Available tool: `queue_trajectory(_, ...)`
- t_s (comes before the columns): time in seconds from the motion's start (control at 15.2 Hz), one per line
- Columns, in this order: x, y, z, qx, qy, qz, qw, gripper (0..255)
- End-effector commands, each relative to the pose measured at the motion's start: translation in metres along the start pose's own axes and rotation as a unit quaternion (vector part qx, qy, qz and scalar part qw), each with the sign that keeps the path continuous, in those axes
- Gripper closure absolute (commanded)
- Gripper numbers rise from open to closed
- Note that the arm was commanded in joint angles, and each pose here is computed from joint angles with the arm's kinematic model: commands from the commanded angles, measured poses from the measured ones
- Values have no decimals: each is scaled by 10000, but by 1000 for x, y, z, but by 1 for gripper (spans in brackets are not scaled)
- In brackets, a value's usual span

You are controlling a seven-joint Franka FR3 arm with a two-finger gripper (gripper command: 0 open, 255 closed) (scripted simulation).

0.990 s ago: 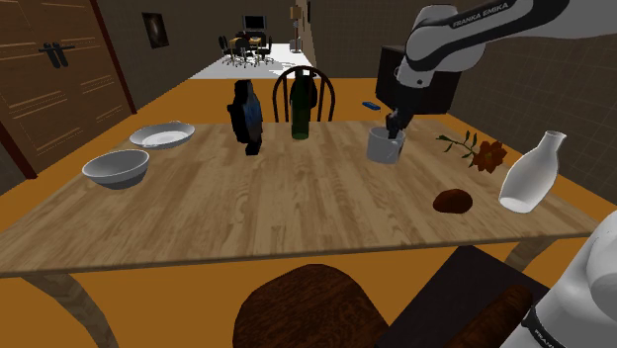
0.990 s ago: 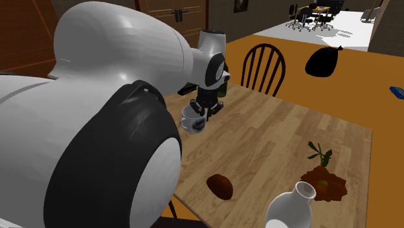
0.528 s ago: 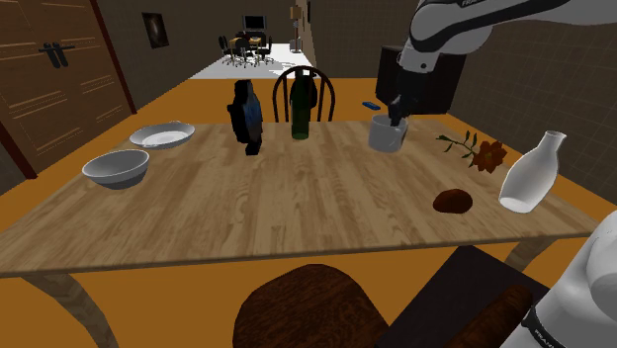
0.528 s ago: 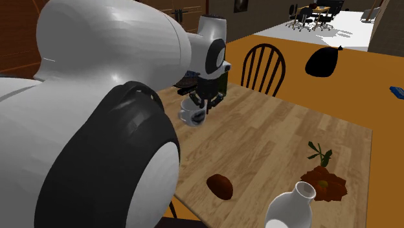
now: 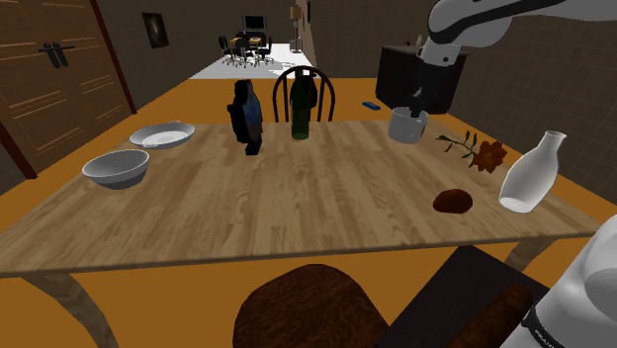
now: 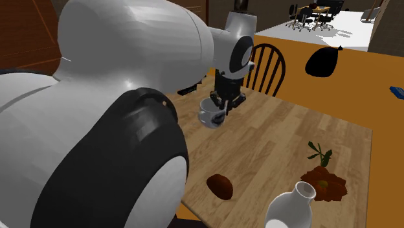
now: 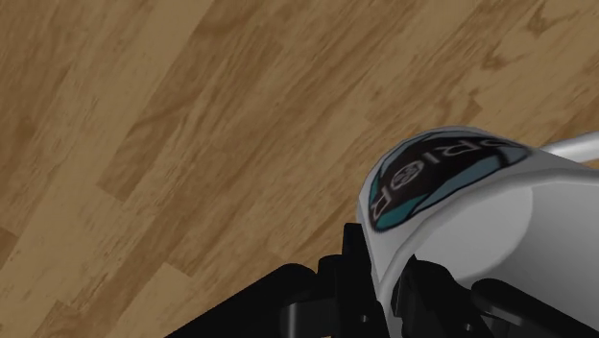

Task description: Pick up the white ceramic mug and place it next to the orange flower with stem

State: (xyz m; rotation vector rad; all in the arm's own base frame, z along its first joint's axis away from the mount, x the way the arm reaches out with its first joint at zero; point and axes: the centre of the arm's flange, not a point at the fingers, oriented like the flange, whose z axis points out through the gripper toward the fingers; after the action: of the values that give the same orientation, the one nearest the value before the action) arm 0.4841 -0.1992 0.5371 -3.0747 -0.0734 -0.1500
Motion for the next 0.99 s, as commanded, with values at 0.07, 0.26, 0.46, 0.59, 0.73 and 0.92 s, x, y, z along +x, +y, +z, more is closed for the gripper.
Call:
queue_trajectory(0.07,-7,38,-2,-2,1,-9,10000,255)
queue_trajectory(0.26,-16,76,-5,-2,1,-9,10000,255)
queue_trajectory(0.46,-25,115,-9,-2,1,-9,10000,255)
queue_trajectory(0.59,-29,132,-10,-2,1,-9,10000,255)
queue_trajectory(0.73,-30,133,0,-2,1,-9,10000,255)
queue_trajectory(0.92,-31,134,16,-2,1,-9,10000,255)
